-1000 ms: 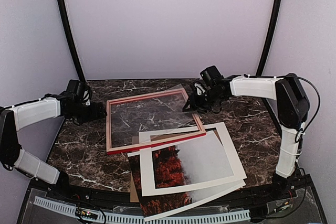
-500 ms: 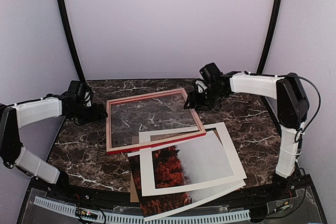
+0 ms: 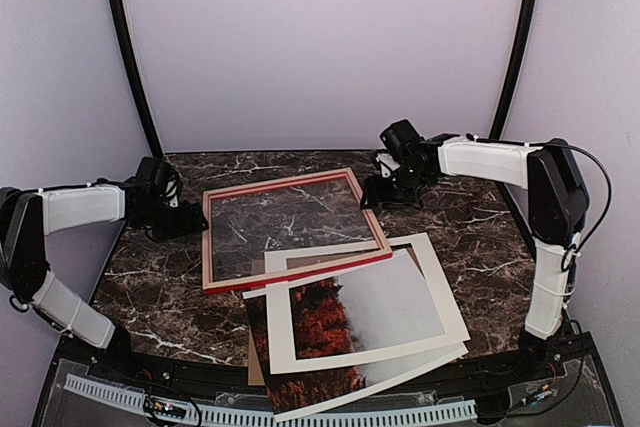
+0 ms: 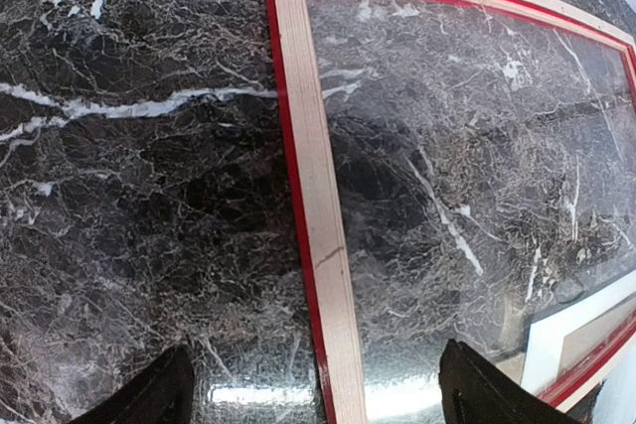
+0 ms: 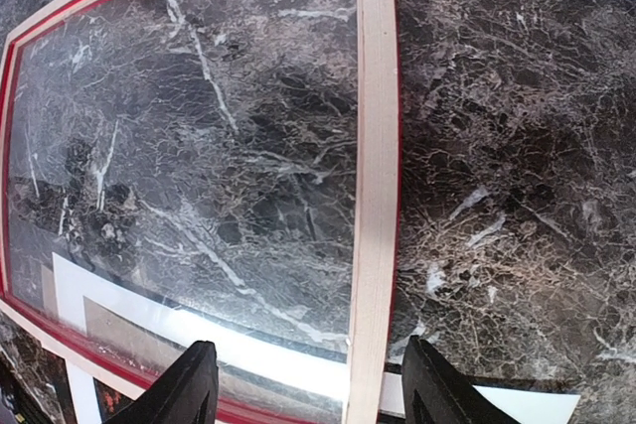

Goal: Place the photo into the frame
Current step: Place the glass panel at the frame body, then frame the body at the center of the board.

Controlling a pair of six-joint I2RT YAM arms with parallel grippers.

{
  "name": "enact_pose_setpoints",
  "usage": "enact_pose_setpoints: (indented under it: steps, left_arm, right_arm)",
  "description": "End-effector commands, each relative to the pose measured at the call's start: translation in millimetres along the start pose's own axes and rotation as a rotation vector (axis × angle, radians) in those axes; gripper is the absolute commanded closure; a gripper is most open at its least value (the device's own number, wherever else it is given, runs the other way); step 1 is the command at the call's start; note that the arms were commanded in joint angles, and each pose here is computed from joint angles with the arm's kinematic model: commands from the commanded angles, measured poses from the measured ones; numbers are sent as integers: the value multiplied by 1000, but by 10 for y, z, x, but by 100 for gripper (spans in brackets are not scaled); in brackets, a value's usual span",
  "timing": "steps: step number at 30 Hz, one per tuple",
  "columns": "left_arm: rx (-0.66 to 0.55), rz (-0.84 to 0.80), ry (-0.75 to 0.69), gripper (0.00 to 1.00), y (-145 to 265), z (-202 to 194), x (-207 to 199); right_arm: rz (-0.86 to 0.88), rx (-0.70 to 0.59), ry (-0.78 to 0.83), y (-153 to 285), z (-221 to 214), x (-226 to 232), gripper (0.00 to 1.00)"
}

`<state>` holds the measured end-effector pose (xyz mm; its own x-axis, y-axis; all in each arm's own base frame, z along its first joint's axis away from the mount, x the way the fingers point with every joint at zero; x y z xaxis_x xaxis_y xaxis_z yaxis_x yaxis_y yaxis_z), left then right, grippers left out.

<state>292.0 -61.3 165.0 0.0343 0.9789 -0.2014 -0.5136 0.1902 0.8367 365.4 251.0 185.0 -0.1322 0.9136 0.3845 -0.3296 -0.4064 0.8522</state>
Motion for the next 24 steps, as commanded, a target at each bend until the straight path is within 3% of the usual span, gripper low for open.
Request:
enact_pose_setpoints:
  steps: [1,8,24]
  left_arm:
    - [7,-22,1,12,-79,76,-51]
    - [41,-20,8,18,-253,103,-56]
    - [73,35,5,50,-503,169,-22]
  right_arm:
    - [-38,-30,36,9,13,-19,36]
    - [-16,-54,27,50,-95,-70,36]
    - [-40,-21,55,-178,-157,-154,47]
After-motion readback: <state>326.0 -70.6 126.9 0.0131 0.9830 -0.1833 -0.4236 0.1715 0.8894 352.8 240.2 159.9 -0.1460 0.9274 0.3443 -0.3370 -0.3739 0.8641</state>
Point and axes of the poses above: each gripper's point midway between its finger pads, its own y axis back along the fingers, its own x axis along the line the jaws close on, z = x × y, the point moved 10 cm from there along y, back along the fingers, and after that the axes turned 10 degrees about -y, right-handed, at the moved point
